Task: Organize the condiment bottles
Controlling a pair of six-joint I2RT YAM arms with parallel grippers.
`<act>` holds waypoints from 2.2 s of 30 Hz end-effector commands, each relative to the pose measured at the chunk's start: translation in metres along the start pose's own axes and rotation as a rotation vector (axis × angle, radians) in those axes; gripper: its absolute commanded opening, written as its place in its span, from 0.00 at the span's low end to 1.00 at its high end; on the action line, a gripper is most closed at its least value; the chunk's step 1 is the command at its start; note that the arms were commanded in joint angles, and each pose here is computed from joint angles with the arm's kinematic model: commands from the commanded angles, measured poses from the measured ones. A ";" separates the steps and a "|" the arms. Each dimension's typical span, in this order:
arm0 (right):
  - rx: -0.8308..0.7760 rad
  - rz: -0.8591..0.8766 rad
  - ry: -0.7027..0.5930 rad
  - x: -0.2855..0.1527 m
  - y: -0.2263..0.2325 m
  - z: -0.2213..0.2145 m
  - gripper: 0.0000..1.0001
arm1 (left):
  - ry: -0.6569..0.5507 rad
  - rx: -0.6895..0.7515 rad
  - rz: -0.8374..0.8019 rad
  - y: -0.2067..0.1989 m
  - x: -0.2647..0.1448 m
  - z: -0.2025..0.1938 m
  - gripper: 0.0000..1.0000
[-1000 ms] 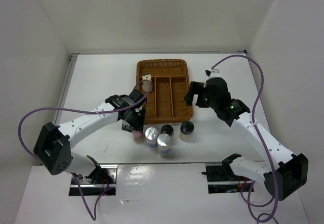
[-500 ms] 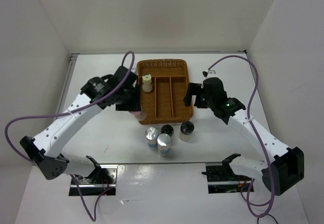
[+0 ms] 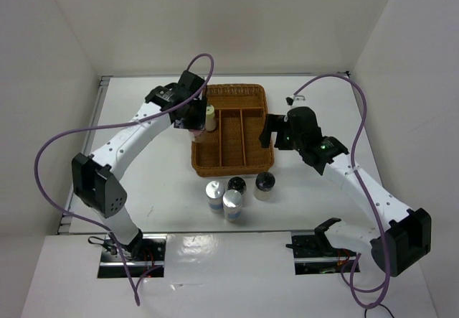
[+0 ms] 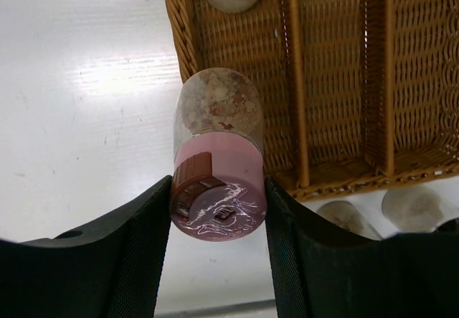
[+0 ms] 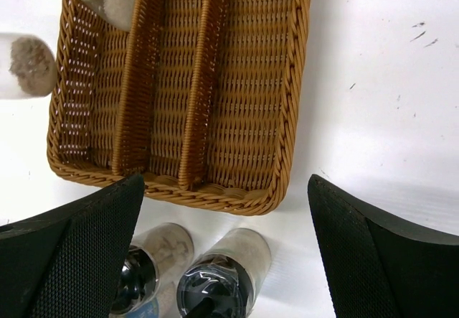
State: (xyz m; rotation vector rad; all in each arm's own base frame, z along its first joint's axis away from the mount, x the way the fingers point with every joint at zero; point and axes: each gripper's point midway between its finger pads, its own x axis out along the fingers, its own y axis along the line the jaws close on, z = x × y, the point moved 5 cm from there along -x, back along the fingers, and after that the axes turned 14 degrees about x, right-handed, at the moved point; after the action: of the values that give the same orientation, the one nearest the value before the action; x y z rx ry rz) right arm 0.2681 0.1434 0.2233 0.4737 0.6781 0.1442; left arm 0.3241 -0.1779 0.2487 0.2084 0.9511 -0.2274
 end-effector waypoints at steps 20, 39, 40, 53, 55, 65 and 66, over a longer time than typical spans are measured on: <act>-0.306 0.445 -0.029 -0.042 0.073 0.018 0.99 | 0.023 0.040 -0.005 -0.001 0.094 0.015 0.42; -0.590 0.551 0.159 -0.041 0.141 -0.078 0.99 | -0.009 0.008 -0.049 -0.001 0.070 0.026 1.00; -0.596 0.560 0.164 -0.043 0.143 -0.081 0.99 | -0.033 0.004 -0.052 0.000 0.060 0.030 1.00; -0.690 0.537 0.326 -0.026 0.155 -0.148 0.99 | -0.155 -0.181 0.094 0.096 -0.043 0.001 1.00; -0.703 0.519 0.341 -0.021 0.153 -0.156 0.99 | -0.157 -0.198 0.115 0.107 -0.051 -0.006 1.00; -0.734 0.457 0.411 -0.015 0.143 -0.177 0.96 | -0.130 -0.225 0.125 0.125 -0.057 -0.033 1.00; -0.737 0.445 0.418 -0.014 0.144 -0.181 0.94 | -0.139 -0.225 0.117 0.124 -0.060 -0.033 1.00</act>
State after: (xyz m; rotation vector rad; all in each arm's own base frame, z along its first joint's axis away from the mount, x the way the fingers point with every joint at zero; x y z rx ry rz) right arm 0.1464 0.3264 0.1690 -0.1299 0.8640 0.9181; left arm 0.3083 -0.0450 0.2783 0.0406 0.8514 0.0039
